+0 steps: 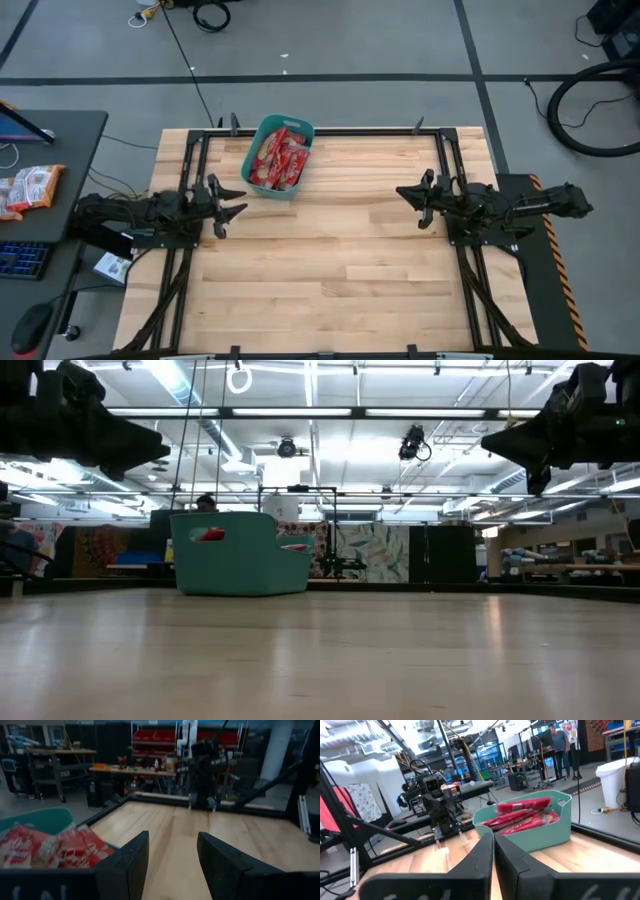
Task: Sort popcorn bags into baskets
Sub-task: Return to Home Position
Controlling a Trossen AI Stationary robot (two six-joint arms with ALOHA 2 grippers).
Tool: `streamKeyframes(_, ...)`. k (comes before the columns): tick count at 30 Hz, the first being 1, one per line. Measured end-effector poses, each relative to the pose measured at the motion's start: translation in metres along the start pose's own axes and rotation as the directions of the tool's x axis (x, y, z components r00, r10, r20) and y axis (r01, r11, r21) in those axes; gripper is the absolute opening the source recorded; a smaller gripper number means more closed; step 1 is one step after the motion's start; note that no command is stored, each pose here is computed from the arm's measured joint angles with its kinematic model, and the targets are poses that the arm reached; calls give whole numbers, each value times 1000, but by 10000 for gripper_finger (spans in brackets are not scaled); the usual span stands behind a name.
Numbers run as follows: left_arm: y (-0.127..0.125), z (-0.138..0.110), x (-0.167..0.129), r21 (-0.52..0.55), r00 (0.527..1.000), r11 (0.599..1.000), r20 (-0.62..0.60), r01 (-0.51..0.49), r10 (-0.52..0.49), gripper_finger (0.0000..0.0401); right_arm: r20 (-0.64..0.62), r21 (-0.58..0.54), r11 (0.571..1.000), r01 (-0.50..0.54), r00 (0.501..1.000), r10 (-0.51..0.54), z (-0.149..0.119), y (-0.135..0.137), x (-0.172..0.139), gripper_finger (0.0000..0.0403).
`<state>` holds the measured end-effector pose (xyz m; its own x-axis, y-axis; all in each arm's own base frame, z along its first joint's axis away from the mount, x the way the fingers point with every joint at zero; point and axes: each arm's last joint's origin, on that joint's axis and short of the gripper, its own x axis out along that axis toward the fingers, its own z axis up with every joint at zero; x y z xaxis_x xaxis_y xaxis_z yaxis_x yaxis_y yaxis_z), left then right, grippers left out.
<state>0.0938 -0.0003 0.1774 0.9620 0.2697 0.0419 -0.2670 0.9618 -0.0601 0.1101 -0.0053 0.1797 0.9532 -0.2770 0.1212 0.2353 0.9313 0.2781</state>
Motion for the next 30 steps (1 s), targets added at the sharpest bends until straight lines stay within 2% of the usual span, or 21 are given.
streamKeyframes(3, 0, -3, 1, -11, 999, 1000, 40, 1, 0, 171, -8, 13, 1000, 2, 1000, -2, 0, 0, -1, 20)
streamKeyframes(10, -2, -3, 1, 39, 998, 999, 46, 31, -32, 171, 5, 22, 1000, 2, 1000, -2, 1, 0, -1, 20)
streamKeyframes(18, -3, -3, 1, 42, 999, 999, 43, 31, -33, 171, 7, 20, 1000, 8, 1000, -8, 1, -1, -1, 20)
streamKeyframes(26, -2, 3, 0, 2, 994, 1000, 106, 6, -6, 171, 6, 23, 1000, 6, 1000, -6, 1, 0, -1, 20)
streamKeyframes(30, -2, 4, 0, -59, 994, 998, 114, 13, -6, 172, 6, 24, 1000, 5, 1000, -6, 1, 0, -1, 20)
